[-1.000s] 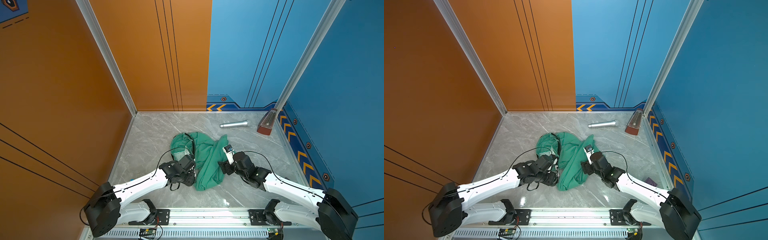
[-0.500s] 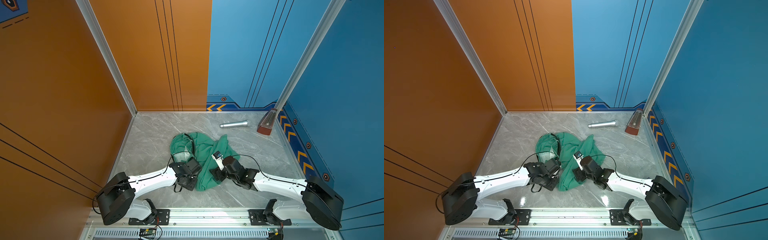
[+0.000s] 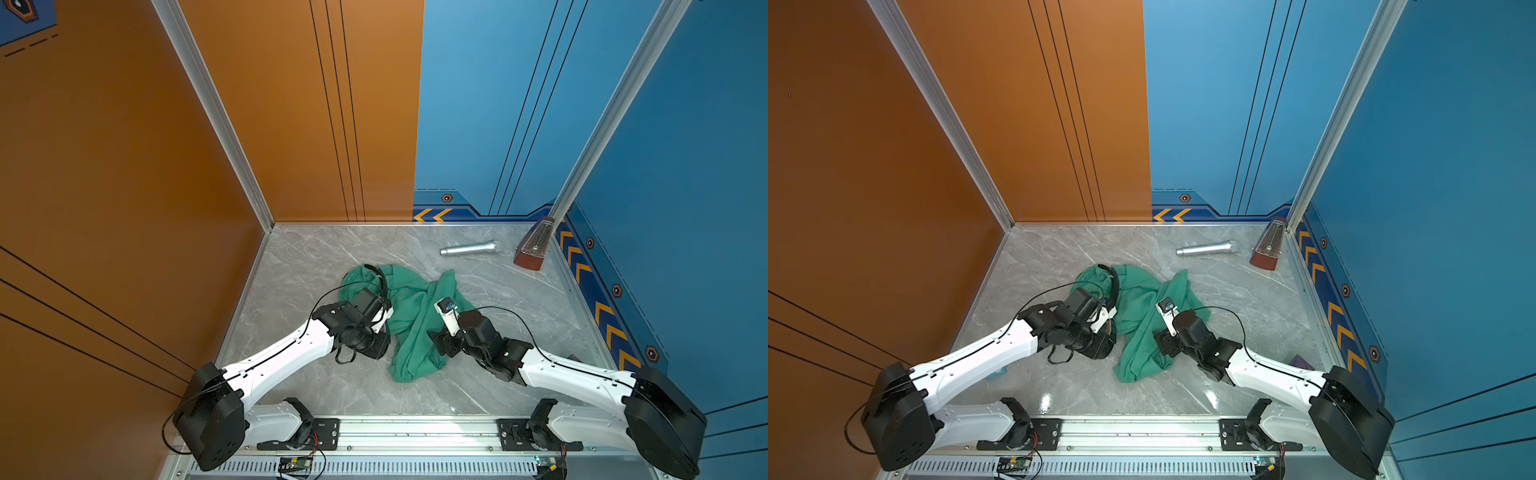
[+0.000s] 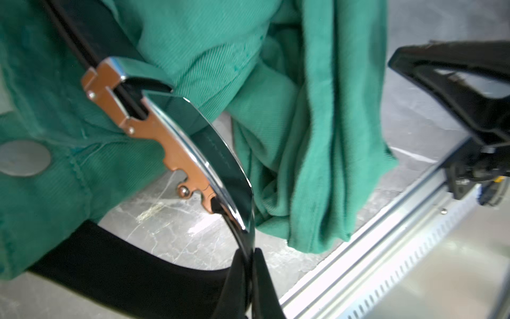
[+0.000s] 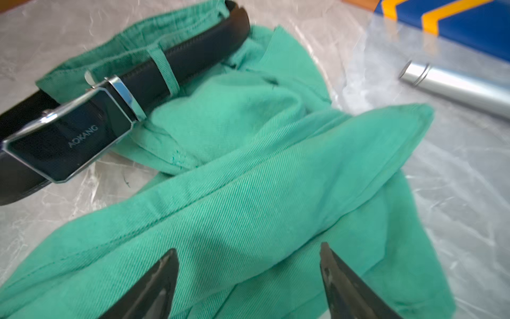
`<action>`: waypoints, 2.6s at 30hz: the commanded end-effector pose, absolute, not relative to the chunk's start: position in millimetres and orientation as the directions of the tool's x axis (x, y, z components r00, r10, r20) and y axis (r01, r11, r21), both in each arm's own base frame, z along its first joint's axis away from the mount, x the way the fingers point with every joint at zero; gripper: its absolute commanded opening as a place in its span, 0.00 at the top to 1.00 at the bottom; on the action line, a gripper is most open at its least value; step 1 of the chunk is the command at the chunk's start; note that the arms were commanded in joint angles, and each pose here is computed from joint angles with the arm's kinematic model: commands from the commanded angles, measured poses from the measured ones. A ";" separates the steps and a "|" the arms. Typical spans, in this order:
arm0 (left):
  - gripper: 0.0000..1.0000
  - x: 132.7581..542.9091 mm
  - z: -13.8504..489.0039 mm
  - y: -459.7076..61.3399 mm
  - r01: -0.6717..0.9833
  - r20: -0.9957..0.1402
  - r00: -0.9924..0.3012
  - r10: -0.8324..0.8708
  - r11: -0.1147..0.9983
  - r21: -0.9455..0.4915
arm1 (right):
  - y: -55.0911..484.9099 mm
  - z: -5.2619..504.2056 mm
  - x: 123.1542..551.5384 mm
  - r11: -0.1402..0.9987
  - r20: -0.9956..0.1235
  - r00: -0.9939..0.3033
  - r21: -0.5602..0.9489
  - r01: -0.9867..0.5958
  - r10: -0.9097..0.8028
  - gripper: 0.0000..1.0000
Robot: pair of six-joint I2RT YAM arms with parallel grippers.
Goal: Remove the belt from the trousers
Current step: Adjust the trousers at the center of the board.
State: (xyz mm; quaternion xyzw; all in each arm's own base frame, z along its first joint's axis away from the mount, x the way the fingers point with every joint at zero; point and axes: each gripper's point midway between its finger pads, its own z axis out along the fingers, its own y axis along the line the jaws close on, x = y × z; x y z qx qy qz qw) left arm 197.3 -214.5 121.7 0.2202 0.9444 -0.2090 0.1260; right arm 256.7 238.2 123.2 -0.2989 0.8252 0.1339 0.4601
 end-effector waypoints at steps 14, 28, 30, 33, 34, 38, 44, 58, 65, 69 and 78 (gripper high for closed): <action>1.00 202.2 218.8 -236.5 0.514 -0.396 -0.858 0.328 0.566 -0.644 | 319.4 162.9 276.6 0.522 -0.834 0.122 -0.444 -0.728 -0.538 0.14; 1.00 220.7 239.5 -223.1 0.469 -0.403 -0.883 0.241 0.483 -0.740 | 389.6 183.3 290.5 0.537 -0.918 0.226 -0.376 -0.755 -0.325 0.14; 1.00 222.5 244.1 -221.9 0.467 -0.407 -0.884 0.230 0.468 -0.750 | 399.9 187.4 295.6 0.542 -0.924 0.242 -0.371 -0.754 -0.296 0.15; 1.00 225.9 246.9 -219.2 0.459 -0.407 -0.888 0.214 0.460 -0.760 | 413.5 200.5 305.0 0.551 -0.928 0.268 -0.370 -0.748 -0.259 0.21; 1.00 226.3 246.4 -218.1 0.454 -0.404 -0.890 0.210 0.460 -0.763 | 416.3 205.1 308.5 0.555 -0.928 0.275 -0.370 -0.745 -0.250 0.27; 1.00 232.5 242.8 -210.4 0.441 -0.403 -0.896 0.187 0.480 -0.758 | 418.0 226.0 323.2 0.581 -0.933 0.285 -0.361 -0.730 -0.222 0.61; 1.00 252.9 246.1 -188.0 0.442 -0.457 -0.881 0.127 0.568 -0.694 | 374.4 250.7 359.0 0.700 -0.973 0.129 -0.227 -0.677 -0.191 0.73; 0.36 324.6 320.0 -164.7 0.481 -0.723 -0.687 0.076 0.793 -0.373 | 257.8 374.4 401.2 0.920 -0.976 -0.215 0.050 -0.389 -0.038 1.00; 0.35 322.4 324.6 -151.4 0.401 -0.841 -0.537 -0.066 0.857 -0.323 | 250.1 418.9 420.9 0.984 -0.930 -0.367 0.053 -0.169 -0.013 1.00; 0.33 309.0 311.6 -160.1 0.387 -0.901 -0.433 -0.025 0.898 -0.211 | 300.1 422.9 402.7 0.981 -0.918 -0.389 -0.004 -0.196 -0.082 1.00; 0.33 309.3 305.1 -195.7 0.387 -0.978 -0.180 -0.105 0.907 -0.169 | 304.0 332.8 403.1 0.977 -0.759 -0.651 0.120 -0.176 -0.024 1.00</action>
